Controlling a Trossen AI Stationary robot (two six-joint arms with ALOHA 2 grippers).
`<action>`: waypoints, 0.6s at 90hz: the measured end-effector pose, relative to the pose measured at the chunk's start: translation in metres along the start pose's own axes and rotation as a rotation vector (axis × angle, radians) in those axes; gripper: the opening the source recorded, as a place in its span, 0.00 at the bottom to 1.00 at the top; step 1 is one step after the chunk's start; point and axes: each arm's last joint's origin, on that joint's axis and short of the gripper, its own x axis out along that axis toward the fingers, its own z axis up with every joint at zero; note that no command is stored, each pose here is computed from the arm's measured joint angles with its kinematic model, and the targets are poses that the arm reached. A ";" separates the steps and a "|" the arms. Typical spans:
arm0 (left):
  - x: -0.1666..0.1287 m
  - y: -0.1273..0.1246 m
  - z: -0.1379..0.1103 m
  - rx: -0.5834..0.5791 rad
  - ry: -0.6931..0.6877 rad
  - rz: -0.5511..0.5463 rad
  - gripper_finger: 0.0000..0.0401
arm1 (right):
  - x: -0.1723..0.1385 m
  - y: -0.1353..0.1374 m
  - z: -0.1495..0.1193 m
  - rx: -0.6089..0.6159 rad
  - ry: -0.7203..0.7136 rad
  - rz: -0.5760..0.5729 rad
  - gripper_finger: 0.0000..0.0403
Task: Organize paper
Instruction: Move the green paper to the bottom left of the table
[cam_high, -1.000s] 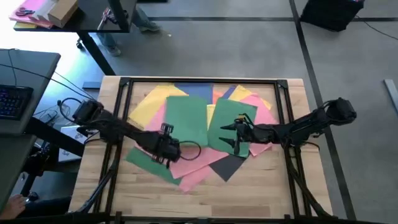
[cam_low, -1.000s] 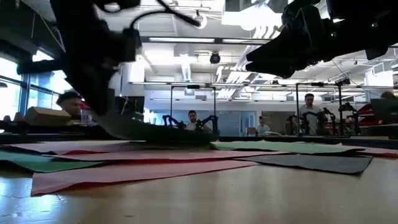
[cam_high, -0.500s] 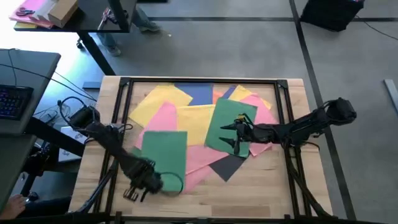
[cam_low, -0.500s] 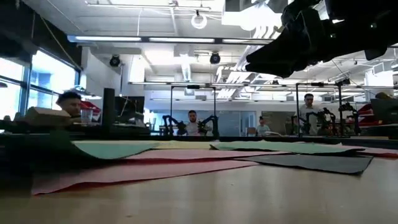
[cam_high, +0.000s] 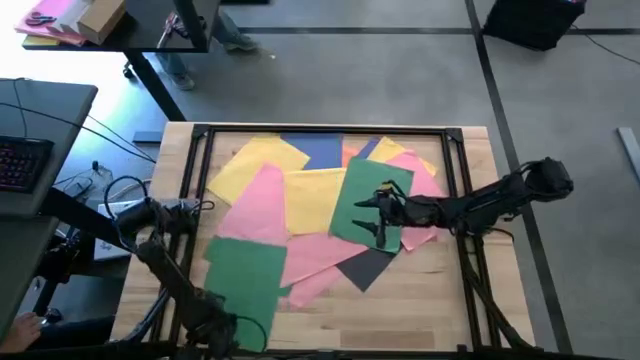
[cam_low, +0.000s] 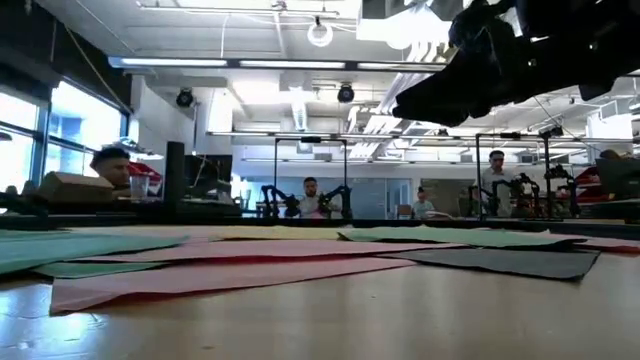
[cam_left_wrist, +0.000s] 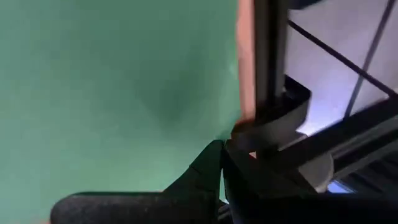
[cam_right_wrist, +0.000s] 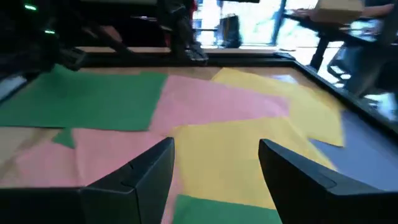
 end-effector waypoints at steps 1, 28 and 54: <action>0.000 0.000 -0.001 -0.013 0.001 0.002 0.00 | 0.000 0.000 0.000 0.002 0.002 0.006 0.55; 0.004 -0.015 -0.016 -0.221 -0.003 -0.007 0.00 | 0.000 0.001 0.000 0.018 0.004 0.032 0.55; 0.008 -0.022 -0.021 -0.242 -0.010 -0.022 0.00 | 0.000 0.003 -0.001 0.020 0.016 0.085 0.55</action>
